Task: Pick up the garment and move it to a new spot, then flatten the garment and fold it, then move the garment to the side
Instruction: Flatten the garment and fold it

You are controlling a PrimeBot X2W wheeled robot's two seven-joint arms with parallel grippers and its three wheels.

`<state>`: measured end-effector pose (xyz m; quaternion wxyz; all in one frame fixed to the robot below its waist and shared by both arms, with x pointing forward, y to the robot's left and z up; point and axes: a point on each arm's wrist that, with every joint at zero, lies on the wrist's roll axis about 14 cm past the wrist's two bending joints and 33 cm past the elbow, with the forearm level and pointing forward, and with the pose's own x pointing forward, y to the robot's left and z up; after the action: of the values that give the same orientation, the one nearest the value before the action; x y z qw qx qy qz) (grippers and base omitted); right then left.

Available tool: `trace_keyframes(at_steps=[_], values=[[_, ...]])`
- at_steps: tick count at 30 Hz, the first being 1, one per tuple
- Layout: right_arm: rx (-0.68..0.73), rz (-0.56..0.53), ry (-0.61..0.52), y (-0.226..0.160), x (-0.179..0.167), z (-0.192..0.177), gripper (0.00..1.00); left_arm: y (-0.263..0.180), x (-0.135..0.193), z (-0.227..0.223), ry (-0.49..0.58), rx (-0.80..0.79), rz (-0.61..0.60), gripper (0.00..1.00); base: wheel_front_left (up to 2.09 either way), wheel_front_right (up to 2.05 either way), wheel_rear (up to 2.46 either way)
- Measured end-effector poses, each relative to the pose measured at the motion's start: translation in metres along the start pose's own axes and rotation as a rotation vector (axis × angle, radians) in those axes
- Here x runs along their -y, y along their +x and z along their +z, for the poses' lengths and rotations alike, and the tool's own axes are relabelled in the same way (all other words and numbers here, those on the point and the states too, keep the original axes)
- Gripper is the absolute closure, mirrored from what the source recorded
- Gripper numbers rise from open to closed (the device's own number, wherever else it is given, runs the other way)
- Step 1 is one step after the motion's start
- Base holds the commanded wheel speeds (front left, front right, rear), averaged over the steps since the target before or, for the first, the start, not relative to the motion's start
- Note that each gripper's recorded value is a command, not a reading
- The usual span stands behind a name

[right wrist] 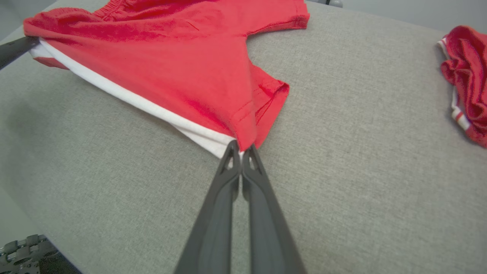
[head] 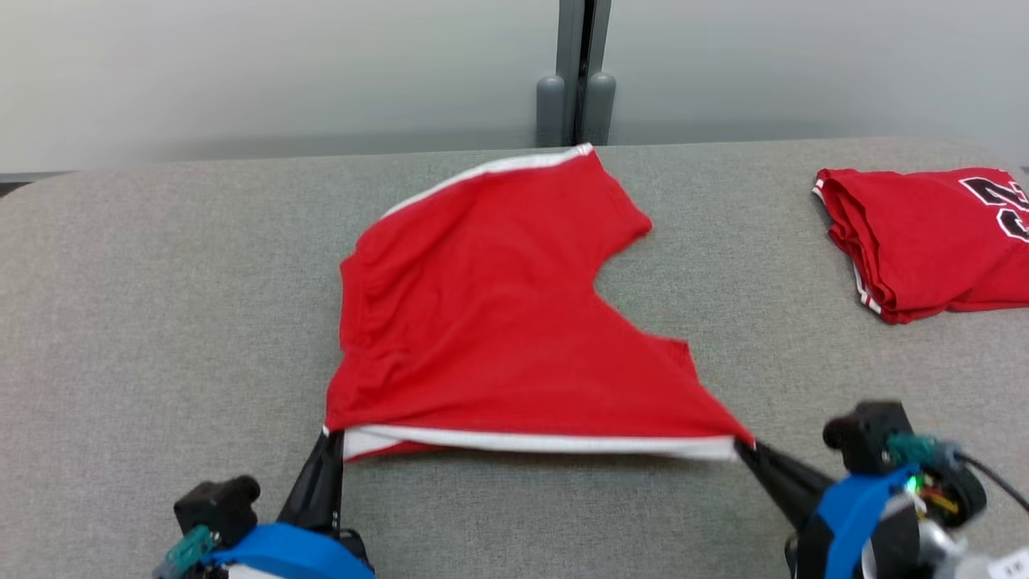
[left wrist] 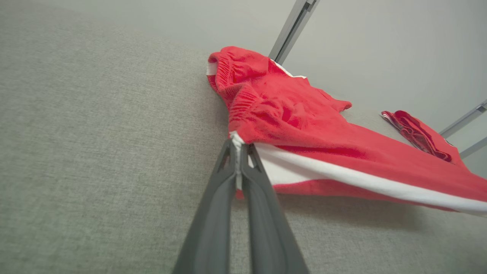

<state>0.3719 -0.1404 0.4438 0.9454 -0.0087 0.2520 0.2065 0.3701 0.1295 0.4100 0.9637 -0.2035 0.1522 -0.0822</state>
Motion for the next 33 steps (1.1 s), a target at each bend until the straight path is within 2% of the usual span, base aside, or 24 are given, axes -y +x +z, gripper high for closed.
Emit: trace_keyframes(at_steps=[8, 12, 15, 20, 28, 33], values=[[-0.181, 0.002, 0.110, -0.050, -0.031, -0.032, 1.00, -0.037, 0.015, -0.019, -0.069, -0.105, 0.022, 1.00, 0.00, 0.00, 0.00], [-0.247, -0.043, 0.119, -0.065, -0.026, -0.037, 1.00, -0.056, 0.016, -0.030, -0.063, -0.179, 0.044, 1.00, 0.00, 0.00, 0.00], [-0.231, -0.087, 0.110, -0.067, -0.016, -0.029, 1.00, -0.063, 0.014, -0.026, -0.058, -0.188, 0.065, 1.00, 0.00, 0.00, 0.00], [-0.160, -0.088, 0.063, -0.054, -0.010, -0.006, 1.00, -0.056, 0.021, 0.000, -0.038, -0.117, 0.029, 1.00, 0.00, 0.00, 0.00], [-0.055, -0.070, -0.119, -0.012, 0.018, 0.050, 1.00, -0.011, 0.042, 0.038, 0.023, -0.038, -0.076, 1.00, 0.00, 0.00, 0.00], [0.008, -0.030, -0.140, 0.026, 0.024, 0.081, 1.00, 0.020, 0.043, 0.057, 0.032, 0.006, -0.069, 1.00, 0.00, 0.00, 0.00]])
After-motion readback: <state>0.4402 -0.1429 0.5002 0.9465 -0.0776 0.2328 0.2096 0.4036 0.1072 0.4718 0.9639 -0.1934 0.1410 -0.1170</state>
